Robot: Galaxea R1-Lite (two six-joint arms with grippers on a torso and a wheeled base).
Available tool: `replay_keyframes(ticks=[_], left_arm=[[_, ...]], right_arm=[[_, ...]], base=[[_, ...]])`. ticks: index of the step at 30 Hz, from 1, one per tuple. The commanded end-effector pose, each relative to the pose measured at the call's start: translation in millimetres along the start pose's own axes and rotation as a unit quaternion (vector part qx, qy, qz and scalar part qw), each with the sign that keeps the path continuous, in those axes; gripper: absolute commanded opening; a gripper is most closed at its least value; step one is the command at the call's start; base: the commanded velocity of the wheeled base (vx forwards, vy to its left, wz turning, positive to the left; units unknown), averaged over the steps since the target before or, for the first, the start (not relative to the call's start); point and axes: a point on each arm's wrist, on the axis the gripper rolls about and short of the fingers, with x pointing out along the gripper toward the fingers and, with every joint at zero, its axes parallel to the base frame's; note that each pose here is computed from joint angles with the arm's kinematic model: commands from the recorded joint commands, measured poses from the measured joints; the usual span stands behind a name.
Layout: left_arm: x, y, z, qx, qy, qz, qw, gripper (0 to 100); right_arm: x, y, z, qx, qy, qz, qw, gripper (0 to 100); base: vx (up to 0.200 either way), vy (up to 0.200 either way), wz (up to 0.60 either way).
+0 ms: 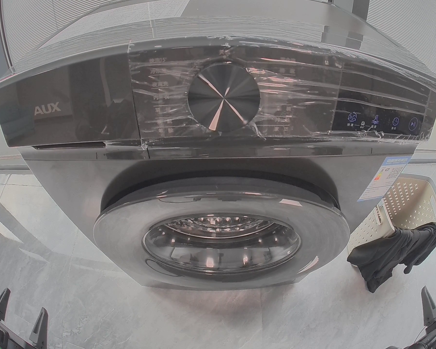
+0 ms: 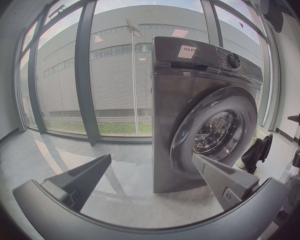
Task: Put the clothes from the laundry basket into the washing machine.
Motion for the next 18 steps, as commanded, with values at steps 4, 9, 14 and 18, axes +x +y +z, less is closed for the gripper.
replay_keyframes(ticks=[4,9,14,18], left_arm=[[-0.2,0.0,-4.8,0.001,-0.001,0.000,1.0000,100],[-0.2,0.0,-4.9,0.001,0.000,0.000,1.0000,100],[-0.2,0.0,-4.9,0.001,0.000,0.000,1.0000,100],[-0.2,0.0,-4.9,0.001,0.000,0.000,1.0000,100]], right_arm=[[-10.9,5.9,31.9,-0.014,-0.013,0.120,0.9926,100],[7.5,9.1,39.0,0.000,0.059,0.225,0.9726,100],[32.9,11.6,55.9,0.008,0.082,0.302,0.9498,100],[71.3,13.9,68.6,0.003,0.103,0.341,0.9345,100]], base=[[0.000,0.000,0.00],[0.000,0.000,0.00],[0.000,0.000,0.00],[0.000,0.000,0.00]])
